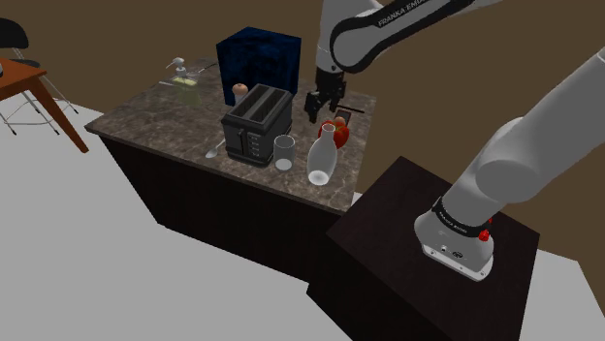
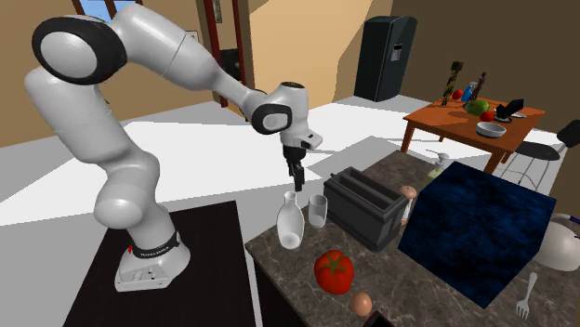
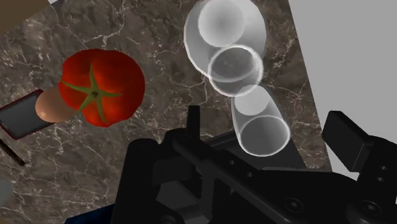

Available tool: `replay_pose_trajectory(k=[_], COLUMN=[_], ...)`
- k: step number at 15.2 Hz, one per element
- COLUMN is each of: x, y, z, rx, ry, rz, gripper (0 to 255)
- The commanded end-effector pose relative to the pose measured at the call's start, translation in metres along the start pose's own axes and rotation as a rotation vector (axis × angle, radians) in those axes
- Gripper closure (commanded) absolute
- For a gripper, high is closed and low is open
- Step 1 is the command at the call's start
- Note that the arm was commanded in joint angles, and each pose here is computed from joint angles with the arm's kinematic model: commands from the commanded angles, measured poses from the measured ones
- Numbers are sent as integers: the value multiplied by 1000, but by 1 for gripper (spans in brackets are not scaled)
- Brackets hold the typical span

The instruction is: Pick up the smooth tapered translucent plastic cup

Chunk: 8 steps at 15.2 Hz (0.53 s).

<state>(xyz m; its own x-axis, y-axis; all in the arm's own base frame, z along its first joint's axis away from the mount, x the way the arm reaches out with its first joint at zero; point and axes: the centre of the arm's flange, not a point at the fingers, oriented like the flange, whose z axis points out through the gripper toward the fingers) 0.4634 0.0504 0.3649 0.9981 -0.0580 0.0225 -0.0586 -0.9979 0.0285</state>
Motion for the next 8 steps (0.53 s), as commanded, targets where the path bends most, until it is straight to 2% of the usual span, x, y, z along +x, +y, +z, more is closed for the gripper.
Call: replay_pose_trajectory(k=[1,8], x=[13,67], y=[-5,-16], z=[21,94], rx=[-2,-10], ry=[6,20], rz=[1,4], gripper=[0,0])
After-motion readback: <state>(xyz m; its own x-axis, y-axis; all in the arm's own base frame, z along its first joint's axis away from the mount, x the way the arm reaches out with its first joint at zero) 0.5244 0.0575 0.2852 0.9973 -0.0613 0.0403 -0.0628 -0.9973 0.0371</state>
